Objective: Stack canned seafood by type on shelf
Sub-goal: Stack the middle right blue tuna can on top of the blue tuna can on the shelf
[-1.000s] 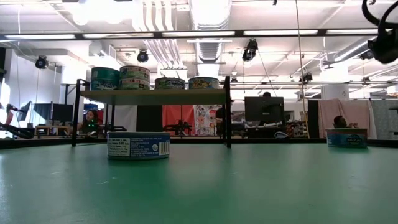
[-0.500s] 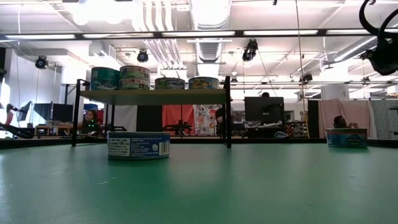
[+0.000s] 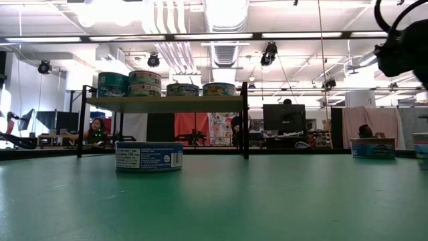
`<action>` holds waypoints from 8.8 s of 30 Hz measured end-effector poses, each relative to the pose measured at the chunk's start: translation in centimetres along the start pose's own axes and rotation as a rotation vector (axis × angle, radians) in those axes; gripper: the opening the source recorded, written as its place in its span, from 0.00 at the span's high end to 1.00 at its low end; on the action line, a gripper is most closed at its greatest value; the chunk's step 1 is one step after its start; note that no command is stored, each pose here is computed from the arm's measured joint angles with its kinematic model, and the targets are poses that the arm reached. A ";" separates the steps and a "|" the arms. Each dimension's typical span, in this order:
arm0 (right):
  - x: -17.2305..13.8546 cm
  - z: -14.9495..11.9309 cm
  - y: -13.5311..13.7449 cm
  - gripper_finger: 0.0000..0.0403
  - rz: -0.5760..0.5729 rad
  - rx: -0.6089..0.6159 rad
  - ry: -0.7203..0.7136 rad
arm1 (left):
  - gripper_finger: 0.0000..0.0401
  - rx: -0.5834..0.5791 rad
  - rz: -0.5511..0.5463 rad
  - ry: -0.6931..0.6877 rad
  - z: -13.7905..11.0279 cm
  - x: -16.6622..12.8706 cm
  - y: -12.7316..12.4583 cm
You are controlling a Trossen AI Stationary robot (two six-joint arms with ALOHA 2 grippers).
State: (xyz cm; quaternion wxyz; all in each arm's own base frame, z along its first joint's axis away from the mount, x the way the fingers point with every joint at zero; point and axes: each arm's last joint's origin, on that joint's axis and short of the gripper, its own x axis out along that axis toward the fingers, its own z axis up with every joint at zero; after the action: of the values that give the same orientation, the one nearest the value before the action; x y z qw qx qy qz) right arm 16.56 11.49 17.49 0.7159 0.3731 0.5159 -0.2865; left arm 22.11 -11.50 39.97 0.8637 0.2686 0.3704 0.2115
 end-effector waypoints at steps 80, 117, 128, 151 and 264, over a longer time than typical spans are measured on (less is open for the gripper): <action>-1.8 7.3 9.1 0.98 0.151 -0.451 -0.185 | 0.79 -0.107 -0.335 -0.085 -3.0 5.7 -10.4; 2.1 1.8 1.7 0.98 0.014 -0.050 -0.112 | 0.79 -0.084 -0.295 -0.296 -3.2 12.0 -17.6; 3.7 1.7 1.2 0.98 0.127 -0.025 -0.175 | 0.79 -0.084 -0.282 -0.276 -3.1 13.6 -18.3; 3.9 3.0 1.9 0.98 0.209 -0.042 -0.286 | 0.79 -0.105 -0.281 -0.313 -2.8 13.9 -18.7; 3.9 4.5 7.6 0.15 0.496 -0.298 -0.239 | 0.81 -0.216 -0.410 -0.212 -1.9 22.0 -24.3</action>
State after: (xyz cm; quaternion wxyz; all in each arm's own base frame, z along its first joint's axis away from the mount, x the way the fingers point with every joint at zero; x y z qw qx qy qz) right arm 26.15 11.92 16.42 0.8663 0.3420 0.3579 -0.0662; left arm 38.75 -17.10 12.24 0.9462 0.1148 0.2998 0.0407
